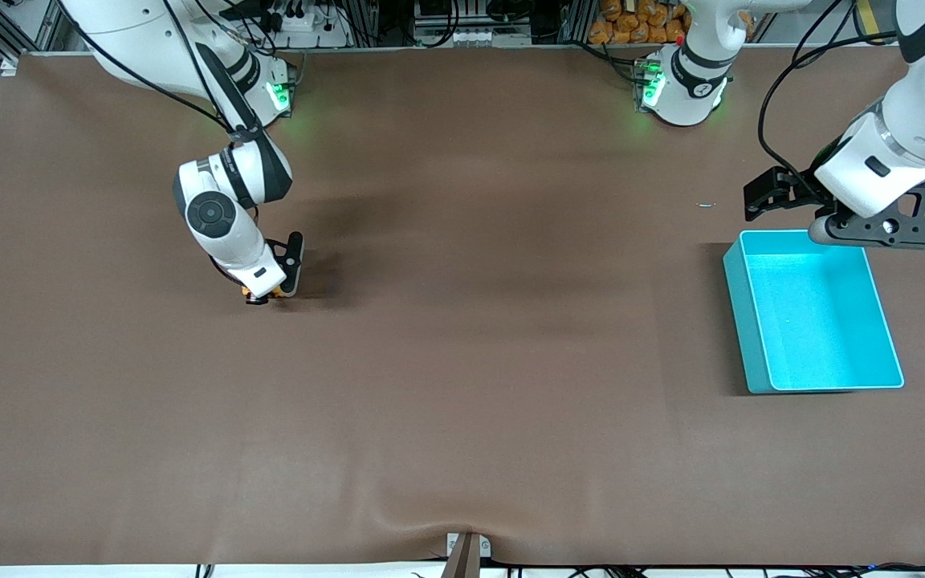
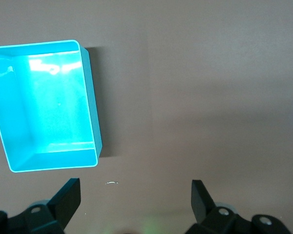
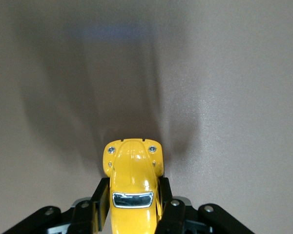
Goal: Wind and store yellow beetle car
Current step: 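Close the right gripper on the yellow car's body, then lift the car with the right gripper while the left gripper lowers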
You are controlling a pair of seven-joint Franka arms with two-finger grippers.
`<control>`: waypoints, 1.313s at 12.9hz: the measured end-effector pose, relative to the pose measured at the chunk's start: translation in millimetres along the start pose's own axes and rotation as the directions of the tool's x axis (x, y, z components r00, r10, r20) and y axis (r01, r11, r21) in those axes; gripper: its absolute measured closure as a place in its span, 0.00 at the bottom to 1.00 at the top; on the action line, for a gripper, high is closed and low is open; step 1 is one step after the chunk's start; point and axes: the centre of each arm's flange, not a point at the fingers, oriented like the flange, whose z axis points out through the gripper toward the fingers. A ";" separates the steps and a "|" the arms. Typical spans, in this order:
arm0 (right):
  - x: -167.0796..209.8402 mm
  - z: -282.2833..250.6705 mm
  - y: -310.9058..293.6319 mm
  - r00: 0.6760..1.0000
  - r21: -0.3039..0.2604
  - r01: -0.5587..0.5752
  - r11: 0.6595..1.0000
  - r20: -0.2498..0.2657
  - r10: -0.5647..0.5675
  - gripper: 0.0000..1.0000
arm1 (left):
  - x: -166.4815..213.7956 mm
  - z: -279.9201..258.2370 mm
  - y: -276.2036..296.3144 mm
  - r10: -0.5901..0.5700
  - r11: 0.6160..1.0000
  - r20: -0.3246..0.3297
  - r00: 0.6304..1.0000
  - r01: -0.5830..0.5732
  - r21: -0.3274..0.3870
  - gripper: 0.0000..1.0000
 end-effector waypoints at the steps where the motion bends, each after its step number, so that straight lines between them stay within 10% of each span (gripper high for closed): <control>1: -1.8 0.4 0.4 1.000 0.001 -0.003 1.000 0.000 0.003 0.56 | 0.1 0.1 0.0 0.000 1.000 0.000 1.000 0.000 0.000 0.00; 17: -68.3 10.6 13.8 1.000 0.029 0.005 1.000 -0.001 -0.005 0.56 | 0.2 0.9 0.7 0.001 1.000 0.002 1.000 -0.001 0.000 0.00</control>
